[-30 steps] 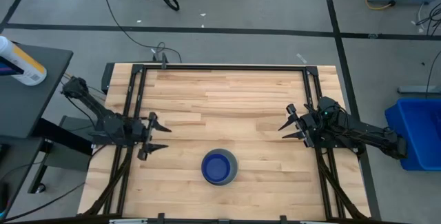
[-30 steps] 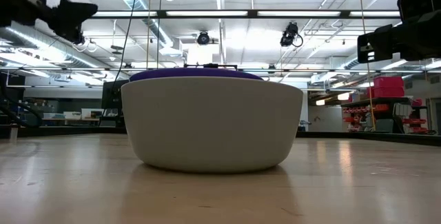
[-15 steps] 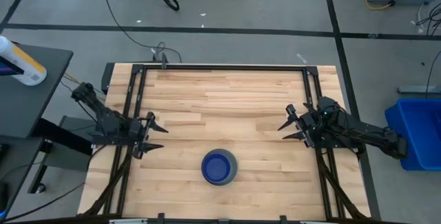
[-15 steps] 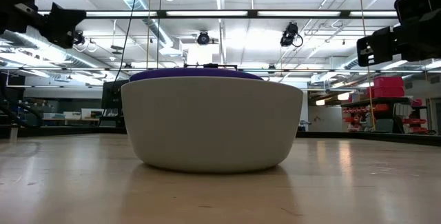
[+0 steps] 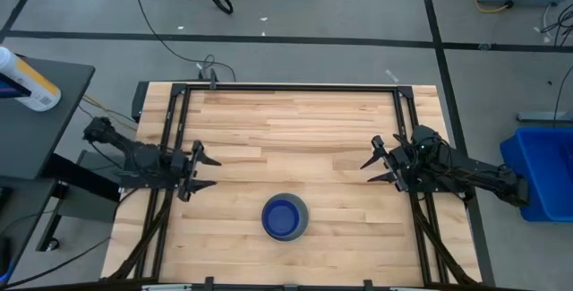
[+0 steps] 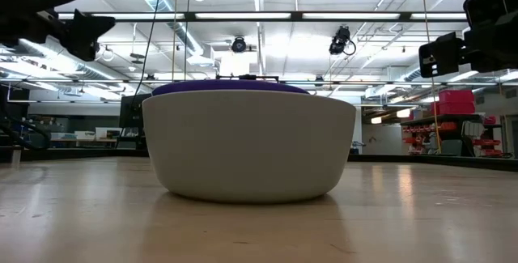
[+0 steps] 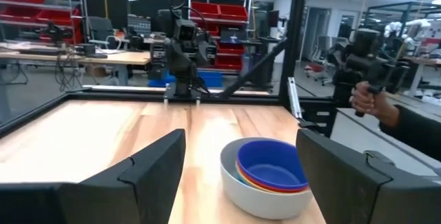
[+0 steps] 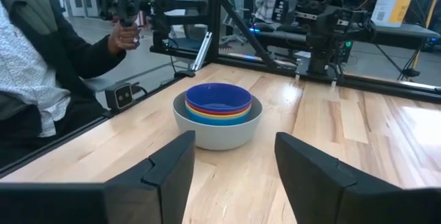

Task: Nest bowls inside each other
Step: Return to Home Position

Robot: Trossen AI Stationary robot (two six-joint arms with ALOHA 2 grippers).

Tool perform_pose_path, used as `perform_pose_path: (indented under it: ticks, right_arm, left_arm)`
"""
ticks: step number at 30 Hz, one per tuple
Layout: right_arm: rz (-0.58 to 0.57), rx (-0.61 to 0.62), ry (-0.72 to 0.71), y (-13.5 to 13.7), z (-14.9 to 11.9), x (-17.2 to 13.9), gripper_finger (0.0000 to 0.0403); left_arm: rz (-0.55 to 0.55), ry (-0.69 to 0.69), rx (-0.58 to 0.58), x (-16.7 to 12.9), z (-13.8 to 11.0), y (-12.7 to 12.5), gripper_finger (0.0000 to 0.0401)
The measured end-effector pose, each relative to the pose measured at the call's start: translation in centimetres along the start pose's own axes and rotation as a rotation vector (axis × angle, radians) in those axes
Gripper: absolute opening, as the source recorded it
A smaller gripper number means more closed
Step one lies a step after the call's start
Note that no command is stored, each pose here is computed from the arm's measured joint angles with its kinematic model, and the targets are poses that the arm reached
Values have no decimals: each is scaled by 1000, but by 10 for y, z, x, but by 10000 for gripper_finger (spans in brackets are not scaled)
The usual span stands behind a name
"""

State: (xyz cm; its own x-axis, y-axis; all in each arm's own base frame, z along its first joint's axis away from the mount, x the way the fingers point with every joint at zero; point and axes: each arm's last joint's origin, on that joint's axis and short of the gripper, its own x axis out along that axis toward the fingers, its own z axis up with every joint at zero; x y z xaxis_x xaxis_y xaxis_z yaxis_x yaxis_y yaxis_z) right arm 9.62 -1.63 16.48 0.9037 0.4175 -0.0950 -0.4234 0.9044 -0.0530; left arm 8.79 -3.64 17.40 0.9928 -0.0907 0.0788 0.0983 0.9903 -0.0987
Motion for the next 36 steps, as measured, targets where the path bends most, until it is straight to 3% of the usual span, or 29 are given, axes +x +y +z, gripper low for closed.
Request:
perform_pose_path:
  ticks: [22, 26, 36]
  right_arm:
    - [-2, -13, 0, 0, 0, 0, 244]
    - [-70, -37, 9, -2, 0, 0, 252]
    - [-285, -118, -4, -11, -4, -1, 266]
  left_arm:
    - [147, 26, 38, 5, -1, 42, 286]
    - [214, 27, 47, 4, -1, 49, 286]
    - [249, 23, 76, 2, 1, 57, 286]
